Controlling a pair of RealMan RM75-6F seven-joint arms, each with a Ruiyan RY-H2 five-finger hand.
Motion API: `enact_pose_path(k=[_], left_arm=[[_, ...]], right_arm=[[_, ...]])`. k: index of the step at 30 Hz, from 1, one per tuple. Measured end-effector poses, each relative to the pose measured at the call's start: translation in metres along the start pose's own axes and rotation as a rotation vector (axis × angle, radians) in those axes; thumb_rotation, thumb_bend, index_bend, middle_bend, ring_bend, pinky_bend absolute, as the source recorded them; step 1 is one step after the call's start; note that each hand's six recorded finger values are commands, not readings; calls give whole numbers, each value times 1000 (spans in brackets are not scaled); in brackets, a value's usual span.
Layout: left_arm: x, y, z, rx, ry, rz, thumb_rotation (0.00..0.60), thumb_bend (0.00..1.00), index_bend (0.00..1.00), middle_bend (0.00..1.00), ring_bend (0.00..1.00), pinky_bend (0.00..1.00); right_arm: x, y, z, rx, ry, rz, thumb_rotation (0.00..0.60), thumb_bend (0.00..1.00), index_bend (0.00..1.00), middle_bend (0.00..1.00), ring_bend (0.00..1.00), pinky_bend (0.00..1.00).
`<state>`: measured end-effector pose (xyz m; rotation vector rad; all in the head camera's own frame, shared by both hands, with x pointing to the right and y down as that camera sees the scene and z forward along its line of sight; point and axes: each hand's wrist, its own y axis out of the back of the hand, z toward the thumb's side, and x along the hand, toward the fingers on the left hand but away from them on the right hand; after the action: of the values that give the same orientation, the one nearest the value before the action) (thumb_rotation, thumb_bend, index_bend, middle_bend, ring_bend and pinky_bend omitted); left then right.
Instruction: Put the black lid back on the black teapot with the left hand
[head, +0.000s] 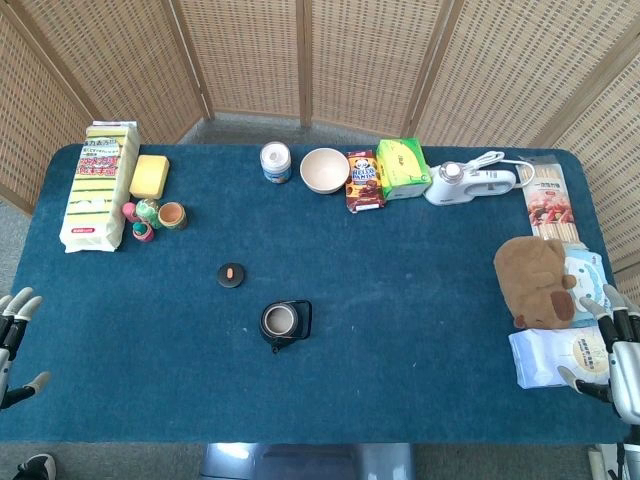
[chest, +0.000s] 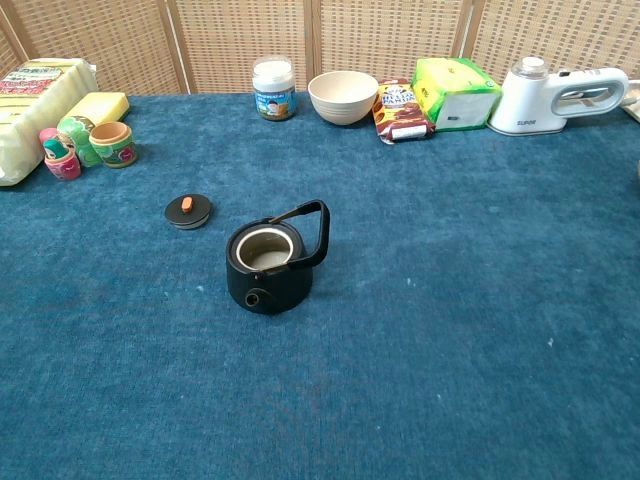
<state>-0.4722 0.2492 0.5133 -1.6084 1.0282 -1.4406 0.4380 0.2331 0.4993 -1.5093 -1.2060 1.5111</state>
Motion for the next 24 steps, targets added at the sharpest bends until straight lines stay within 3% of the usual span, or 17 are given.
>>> enact_pose_path(k=[14, 24], left_arm=[[32, -1, 10, 10, -39, -6, 600, 99, 0, 0, 0, 48], [113, -16, 55, 76, -179, -87, 600, 111, 9, 0, 0, 48]], right_arm=[[-2, 2, -3, -17, -17, -4, 600, 81, 152, 21, 0, 0], [-13, -10, -8, -9, -46, 43, 600, 81, 152, 21, 0, 0]])
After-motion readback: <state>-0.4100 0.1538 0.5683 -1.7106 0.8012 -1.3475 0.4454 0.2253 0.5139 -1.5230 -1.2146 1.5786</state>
